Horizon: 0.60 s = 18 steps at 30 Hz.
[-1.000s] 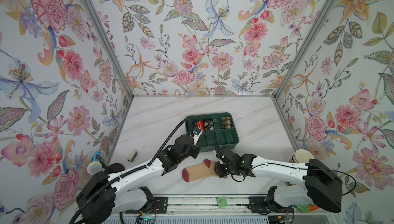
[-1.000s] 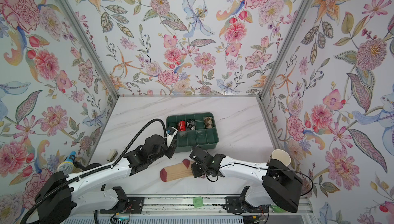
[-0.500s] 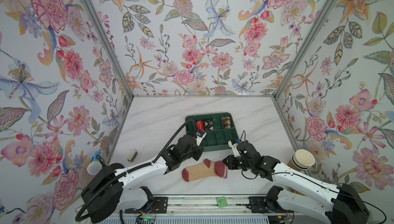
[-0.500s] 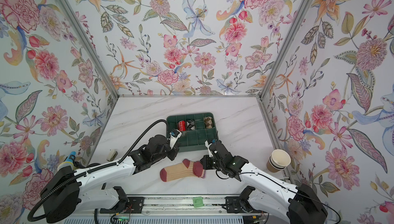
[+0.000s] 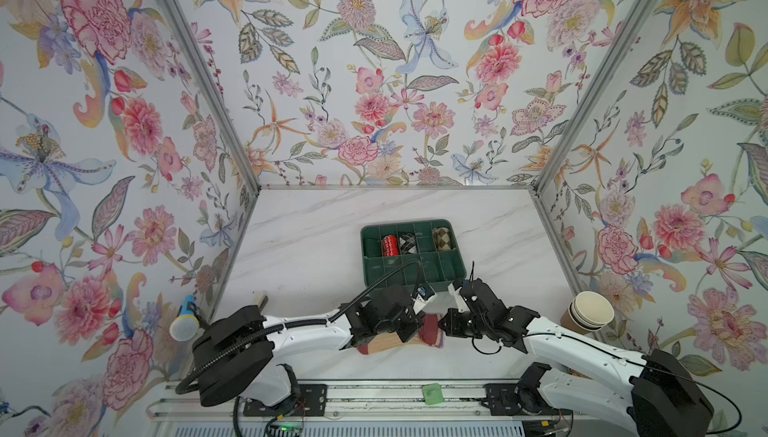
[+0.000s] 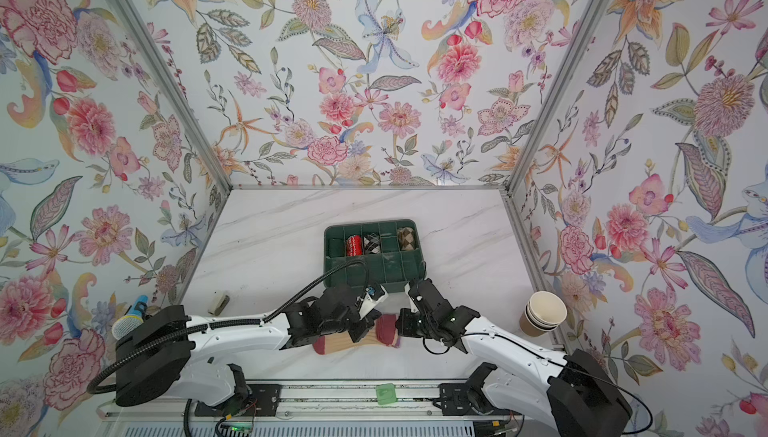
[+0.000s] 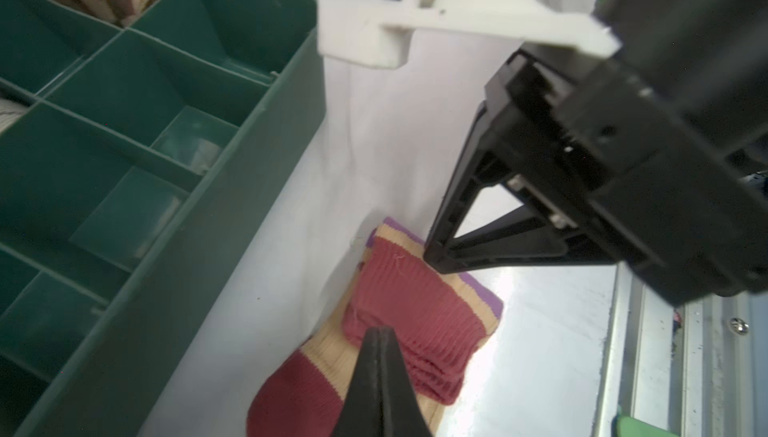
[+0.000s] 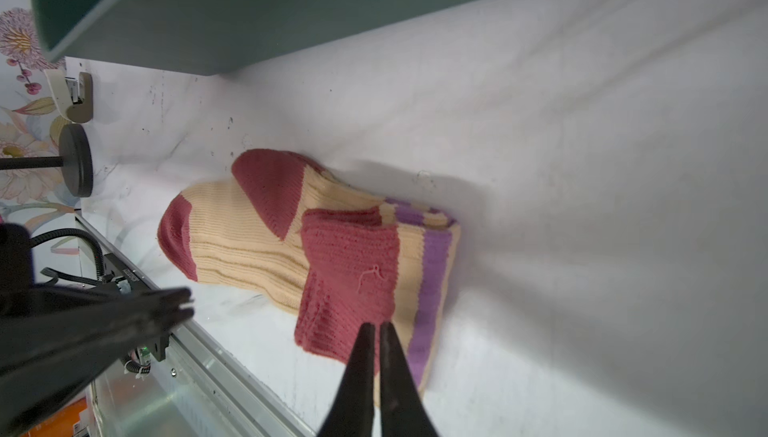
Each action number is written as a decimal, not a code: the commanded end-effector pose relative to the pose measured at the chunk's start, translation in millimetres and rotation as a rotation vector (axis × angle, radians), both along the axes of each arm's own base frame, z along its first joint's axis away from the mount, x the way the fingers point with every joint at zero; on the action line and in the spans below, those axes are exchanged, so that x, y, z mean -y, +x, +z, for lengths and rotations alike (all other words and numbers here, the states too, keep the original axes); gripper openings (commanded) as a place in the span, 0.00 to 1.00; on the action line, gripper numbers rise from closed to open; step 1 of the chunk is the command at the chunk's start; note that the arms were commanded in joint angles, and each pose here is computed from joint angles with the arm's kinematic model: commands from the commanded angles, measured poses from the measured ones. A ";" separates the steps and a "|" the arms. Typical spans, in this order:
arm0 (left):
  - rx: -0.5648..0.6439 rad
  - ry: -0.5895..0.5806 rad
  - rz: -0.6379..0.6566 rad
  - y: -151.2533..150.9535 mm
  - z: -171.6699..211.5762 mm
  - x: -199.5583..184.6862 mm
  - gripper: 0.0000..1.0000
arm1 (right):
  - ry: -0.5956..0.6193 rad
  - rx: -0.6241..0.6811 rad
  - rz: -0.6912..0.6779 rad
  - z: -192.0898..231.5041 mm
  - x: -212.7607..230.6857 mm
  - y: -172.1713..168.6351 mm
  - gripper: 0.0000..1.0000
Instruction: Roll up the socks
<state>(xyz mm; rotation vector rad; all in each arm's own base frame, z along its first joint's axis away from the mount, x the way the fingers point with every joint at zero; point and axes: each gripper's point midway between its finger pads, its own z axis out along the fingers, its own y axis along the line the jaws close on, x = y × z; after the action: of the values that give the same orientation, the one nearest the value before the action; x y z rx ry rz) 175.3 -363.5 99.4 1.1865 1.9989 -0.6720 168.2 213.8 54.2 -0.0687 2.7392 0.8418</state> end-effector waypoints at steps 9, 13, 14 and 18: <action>-0.033 -0.033 -0.083 -8.9 3.0 31.4 0.00 | 0.003 -0.027 -0.015 -9.3 1.4 -0.8 0.09; -0.060 0.043 -0.057 -6.1 -23.4 27.8 0.00 | 0.003 -0.030 -0.017 -10.4 2.9 -1.8 0.09; -0.064 0.052 -0.052 -5.5 -26.5 27.2 0.00 | 0.004 -0.029 -0.017 -10.2 2.9 -1.8 0.09; -0.085 0.100 -0.022 -2.6 -41.5 22.9 0.00 | 0.006 -0.026 -0.021 -9.3 4.5 -2.0 0.10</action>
<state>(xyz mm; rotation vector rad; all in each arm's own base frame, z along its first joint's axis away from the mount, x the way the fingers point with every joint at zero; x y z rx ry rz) 171.3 -383.6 61.1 1.2657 2.0834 -0.6770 168.1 213.1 47.5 -0.0489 2.7517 0.8508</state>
